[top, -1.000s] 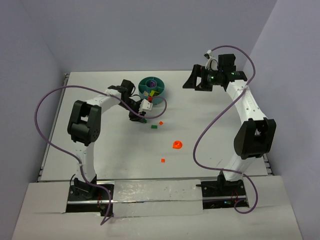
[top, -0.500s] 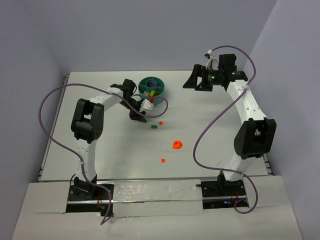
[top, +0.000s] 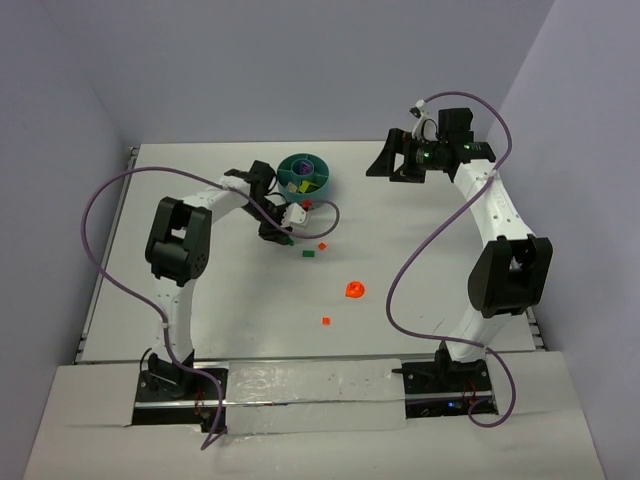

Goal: Sort the legos into containers by color

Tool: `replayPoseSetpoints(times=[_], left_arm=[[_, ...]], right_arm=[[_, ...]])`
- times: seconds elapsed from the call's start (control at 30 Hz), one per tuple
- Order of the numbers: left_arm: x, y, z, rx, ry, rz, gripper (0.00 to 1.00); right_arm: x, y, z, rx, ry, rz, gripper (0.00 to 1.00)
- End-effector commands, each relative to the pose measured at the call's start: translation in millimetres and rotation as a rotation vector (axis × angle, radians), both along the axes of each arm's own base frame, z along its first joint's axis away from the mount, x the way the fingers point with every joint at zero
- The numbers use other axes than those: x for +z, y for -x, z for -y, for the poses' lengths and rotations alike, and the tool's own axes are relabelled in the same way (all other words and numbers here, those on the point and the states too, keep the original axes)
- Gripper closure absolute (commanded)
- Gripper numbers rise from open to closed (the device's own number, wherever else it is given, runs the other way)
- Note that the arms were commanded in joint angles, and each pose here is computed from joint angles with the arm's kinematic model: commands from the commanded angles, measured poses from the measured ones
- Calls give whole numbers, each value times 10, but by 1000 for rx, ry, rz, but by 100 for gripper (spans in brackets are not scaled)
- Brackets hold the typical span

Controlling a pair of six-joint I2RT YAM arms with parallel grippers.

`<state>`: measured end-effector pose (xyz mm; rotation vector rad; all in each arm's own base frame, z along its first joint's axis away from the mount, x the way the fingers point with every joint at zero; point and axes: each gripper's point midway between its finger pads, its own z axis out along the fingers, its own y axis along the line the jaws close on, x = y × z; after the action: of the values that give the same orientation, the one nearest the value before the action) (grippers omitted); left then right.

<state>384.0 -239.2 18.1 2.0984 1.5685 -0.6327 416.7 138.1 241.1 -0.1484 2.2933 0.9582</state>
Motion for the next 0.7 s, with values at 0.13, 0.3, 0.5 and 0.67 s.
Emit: replayPoseSetpoints(times=[0.13, 0.3, 0.5, 0.67], left_arm=[[116, 78, 110, -33, 36, 7, 72], [520, 140, 98, 15, 112, 8, 87], [1631, -79, -85, 334, 329, -79, 100], [2168, -686, -428, 623, 474, -90, 100]], right_arm=[[76, -67, 16, 2, -13, 24, 0], [114, -64, 14, 1, -16, 32, 0], [168, -54, -4, 14, -26, 45, 0], [169, -73, 13, 6, -13, 52, 0]])
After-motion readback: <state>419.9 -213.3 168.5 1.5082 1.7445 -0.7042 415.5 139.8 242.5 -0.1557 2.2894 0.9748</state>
